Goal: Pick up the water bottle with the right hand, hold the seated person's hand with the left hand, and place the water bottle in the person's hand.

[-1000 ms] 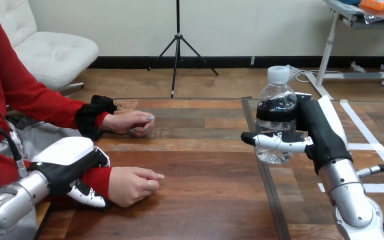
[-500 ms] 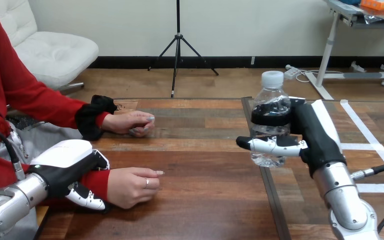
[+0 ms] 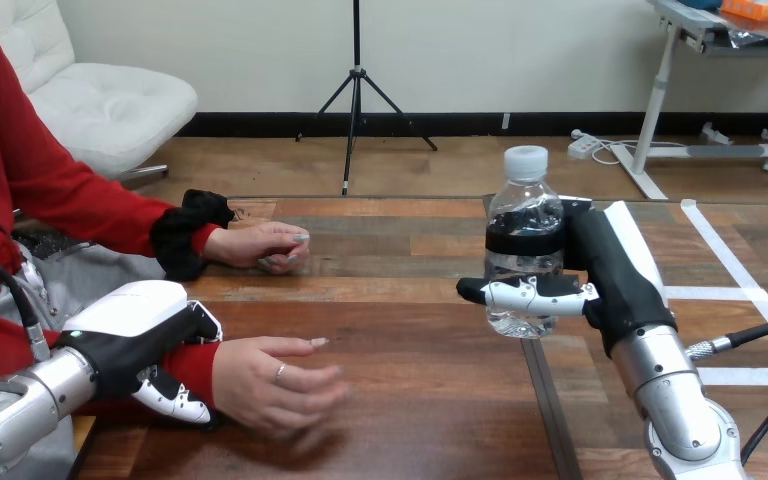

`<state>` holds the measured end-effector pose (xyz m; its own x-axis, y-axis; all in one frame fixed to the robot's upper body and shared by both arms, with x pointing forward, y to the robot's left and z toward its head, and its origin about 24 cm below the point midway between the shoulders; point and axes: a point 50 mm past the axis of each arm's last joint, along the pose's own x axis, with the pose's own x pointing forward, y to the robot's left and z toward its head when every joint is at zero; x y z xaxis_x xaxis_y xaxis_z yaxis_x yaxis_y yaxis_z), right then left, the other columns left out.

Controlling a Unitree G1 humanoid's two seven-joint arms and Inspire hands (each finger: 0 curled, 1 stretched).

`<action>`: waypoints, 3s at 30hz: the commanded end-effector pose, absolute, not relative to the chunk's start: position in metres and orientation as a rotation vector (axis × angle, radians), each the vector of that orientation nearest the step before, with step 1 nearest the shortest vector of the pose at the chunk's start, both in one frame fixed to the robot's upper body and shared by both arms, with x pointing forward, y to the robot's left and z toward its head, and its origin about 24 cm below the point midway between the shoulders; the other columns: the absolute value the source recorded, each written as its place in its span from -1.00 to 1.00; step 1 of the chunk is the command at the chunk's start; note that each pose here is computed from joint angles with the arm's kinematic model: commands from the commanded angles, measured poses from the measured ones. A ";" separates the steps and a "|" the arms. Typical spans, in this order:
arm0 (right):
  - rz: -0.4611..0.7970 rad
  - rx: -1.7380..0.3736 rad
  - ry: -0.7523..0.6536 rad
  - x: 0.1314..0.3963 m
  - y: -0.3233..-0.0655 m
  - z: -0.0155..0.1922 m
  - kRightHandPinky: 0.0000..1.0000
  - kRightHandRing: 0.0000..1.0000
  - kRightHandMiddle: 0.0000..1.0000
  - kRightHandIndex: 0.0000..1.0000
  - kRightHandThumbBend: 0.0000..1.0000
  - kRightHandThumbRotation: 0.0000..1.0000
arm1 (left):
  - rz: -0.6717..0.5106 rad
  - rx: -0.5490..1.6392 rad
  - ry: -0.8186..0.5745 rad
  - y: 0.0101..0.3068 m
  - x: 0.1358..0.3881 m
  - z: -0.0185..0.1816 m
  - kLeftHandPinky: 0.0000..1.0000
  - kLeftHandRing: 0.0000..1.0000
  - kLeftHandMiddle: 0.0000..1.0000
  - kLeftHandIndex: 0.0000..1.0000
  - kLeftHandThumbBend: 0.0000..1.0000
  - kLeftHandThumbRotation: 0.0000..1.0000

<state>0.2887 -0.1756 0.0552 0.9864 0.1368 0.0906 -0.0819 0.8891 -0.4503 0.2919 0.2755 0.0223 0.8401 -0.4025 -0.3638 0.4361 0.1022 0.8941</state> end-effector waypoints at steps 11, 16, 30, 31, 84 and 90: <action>0.125 -0.450 -0.281 0.307 -0.159 0.091 -0.59 -0.45 -0.19 -0.06 0.78 -1.00 | -0.604 1.247 -0.153 0.253 0.301 0.038 -0.70 -0.59 -0.46 -0.47 0.21 -0.64; 0.140 -0.440 -0.272 0.307 -0.155 0.091 -0.59 -0.45 -0.19 -0.06 0.78 -1.00 | -0.602 1.249 -0.156 0.253 0.302 0.039 -0.69 -0.59 -0.46 -0.48 0.20 -0.63; 0.186 -0.408 -0.293 0.307 -0.139 0.089 -0.56 -0.43 -0.19 -0.05 0.79 -1.00 | -0.596 1.242 -0.181 0.251 0.302 0.041 -0.66 -0.56 -0.43 -0.45 0.23 -0.61; 0.187 -0.407 -0.294 0.307 -0.138 0.089 -0.56 -0.43 -0.19 -0.05 0.79 -1.00 | -0.596 1.241 -0.181 0.251 0.302 0.041 -0.66 -0.56 -0.43 -0.45 0.23 -0.60; 0.275 -0.344 -0.256 0.306 -0.087 0.062 -0.58 -0.46 -0.17 -0.07 0.79 -1.00 | -0.576 1.110 -0.353 0.231 0.302 0.061 -0.58 -0.42 -0.21 -0.18 0.43 -0.43; 0.273 -0.345 -0.259 0.305 -0.090 0.064 -0.58 -0.46 -0.19 -0.07 0.78 -1.00 | -0.593 1.101 -0.335 0.230 0.303 0.061 -0.53 -0.35 -0.14 -0.12 0.57 -0.38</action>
<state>0.2876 -0.0938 0.0242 0.9535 0.2997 0.0327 -0.2692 0.8952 -0.3551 0.2861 0.2651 0.0370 0.8449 -0.4945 -0.2038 0.3615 0.2470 0.8991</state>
